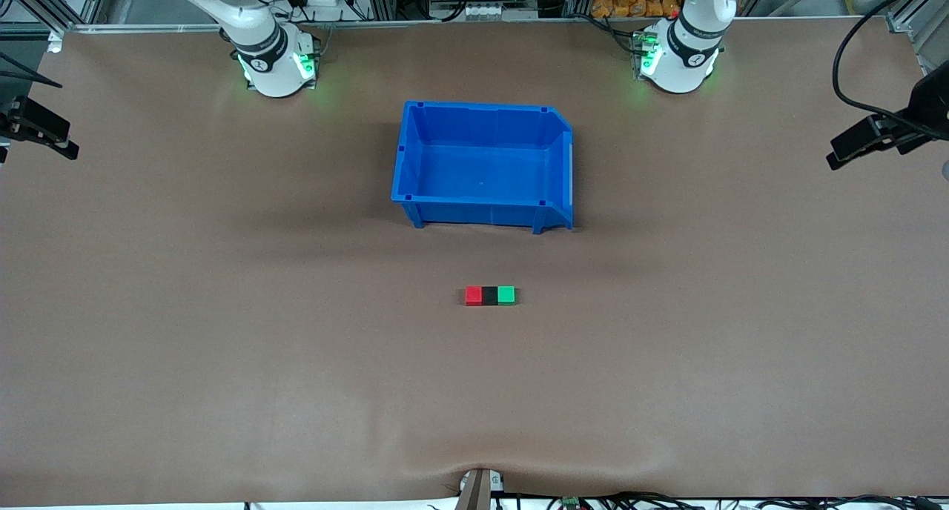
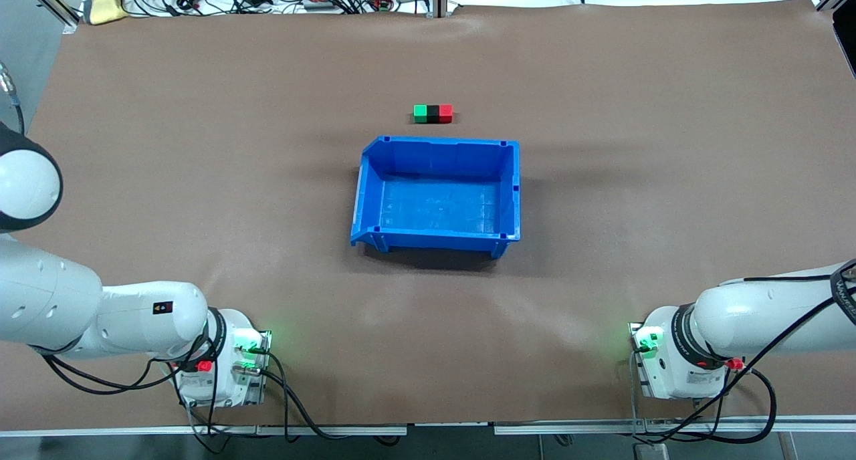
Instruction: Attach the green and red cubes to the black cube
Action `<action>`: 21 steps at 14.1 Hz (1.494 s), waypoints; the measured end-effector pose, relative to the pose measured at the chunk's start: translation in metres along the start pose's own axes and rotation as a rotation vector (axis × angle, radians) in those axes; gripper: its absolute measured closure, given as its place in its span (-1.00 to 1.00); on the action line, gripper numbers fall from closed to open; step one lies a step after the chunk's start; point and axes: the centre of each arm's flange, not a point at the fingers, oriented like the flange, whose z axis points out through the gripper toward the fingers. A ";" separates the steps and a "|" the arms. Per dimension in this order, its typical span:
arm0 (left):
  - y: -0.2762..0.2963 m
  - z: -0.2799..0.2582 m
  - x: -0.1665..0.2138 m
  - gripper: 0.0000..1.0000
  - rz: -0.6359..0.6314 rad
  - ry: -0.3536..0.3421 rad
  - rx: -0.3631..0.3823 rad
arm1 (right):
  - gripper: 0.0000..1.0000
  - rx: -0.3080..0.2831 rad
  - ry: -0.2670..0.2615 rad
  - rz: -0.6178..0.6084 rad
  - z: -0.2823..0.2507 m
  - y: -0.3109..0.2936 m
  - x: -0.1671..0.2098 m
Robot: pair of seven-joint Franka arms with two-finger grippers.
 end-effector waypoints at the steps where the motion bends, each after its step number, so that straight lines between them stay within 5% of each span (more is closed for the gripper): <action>1: 0.005 0.000 -0.006 -1.00 0.012 0.002 0.002 | -1.00 0.000 0.000 -0.001 0.000 -0.001 0.000; 9: -0.003 0.002 -0.043 -1.00 0.184 0.003 0.015 | -1.00 0.000 0.000 -0.003 0.000 -0.001 0.000; 21: -0.006 -0.003 -0.041 -1.00 0.182 0.015 0.012 | -1.00 0.000 0.000 -0.003 0.000 -0.001 0.000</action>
